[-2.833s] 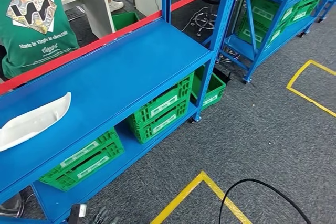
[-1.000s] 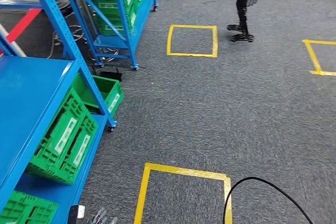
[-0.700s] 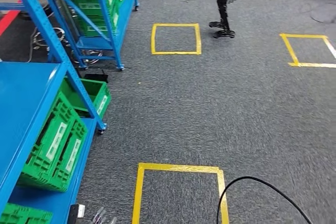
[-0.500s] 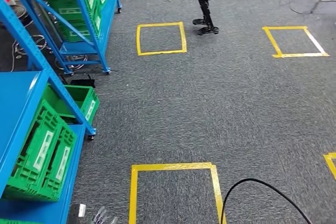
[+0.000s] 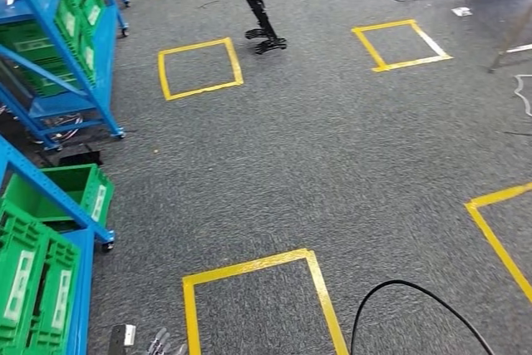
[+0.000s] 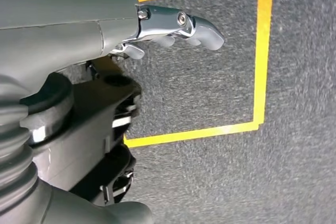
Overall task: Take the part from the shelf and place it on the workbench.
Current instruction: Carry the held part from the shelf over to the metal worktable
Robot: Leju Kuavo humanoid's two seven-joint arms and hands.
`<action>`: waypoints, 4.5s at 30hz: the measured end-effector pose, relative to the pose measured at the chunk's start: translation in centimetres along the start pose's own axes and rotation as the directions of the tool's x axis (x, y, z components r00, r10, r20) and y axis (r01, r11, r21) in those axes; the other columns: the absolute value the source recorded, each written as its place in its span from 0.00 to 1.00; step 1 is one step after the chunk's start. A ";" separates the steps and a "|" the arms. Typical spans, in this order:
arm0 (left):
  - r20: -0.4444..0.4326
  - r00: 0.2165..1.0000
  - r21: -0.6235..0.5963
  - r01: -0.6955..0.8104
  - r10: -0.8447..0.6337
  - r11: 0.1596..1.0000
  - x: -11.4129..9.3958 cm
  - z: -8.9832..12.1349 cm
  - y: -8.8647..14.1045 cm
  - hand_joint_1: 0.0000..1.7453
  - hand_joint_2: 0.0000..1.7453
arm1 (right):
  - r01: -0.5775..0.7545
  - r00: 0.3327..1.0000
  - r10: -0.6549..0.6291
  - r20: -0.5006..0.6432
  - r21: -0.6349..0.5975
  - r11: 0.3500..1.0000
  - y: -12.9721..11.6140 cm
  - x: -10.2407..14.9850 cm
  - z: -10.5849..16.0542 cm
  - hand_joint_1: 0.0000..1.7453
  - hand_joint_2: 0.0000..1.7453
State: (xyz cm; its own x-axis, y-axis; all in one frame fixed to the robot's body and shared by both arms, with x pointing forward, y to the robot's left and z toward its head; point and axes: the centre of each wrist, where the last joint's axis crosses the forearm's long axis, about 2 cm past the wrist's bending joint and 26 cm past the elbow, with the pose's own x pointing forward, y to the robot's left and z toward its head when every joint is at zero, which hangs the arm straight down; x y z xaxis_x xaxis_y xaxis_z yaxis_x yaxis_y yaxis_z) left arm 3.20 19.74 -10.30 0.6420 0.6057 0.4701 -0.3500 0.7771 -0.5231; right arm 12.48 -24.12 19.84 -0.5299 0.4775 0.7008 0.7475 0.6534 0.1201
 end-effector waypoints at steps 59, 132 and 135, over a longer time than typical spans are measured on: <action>-0.010 1.000 -0.009 0.016 -0.016 1.000 0.3 0.4 1.1 0.00 1.00 | 0.018 0.999 -0.018 0.027 0.007 1.000 0.4 0.6 -0.1 1.00 1.00; 0.004 0.999 -0.003 0.036 -0.036 0.999 0.3 0.0 0.4 0.00 1.00 | -0.032 0.994 0.035 0.105 -0.028 0.999 -0.5 0.2 -1.7 1.00 1.00; 0.006 0.999 0.002 0.044 -0.045 0.999 0.3 0.0 0.4 0.00 1.00 | -0.033 0.994 0.036 0.106 -0.027 0.999 -0.5 0.3 -1.7 1.00 1.00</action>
State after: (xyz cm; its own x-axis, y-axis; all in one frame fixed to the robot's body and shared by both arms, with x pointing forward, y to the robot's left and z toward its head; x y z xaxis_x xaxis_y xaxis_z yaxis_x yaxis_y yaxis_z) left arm 3.30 20.25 -10.39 0.6527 0.5715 0.4973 -0.3228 0.8037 -0.4999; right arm 12.68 -25.33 21.18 -0.5420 0.5603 0.6263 0.7755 0.6207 0.1159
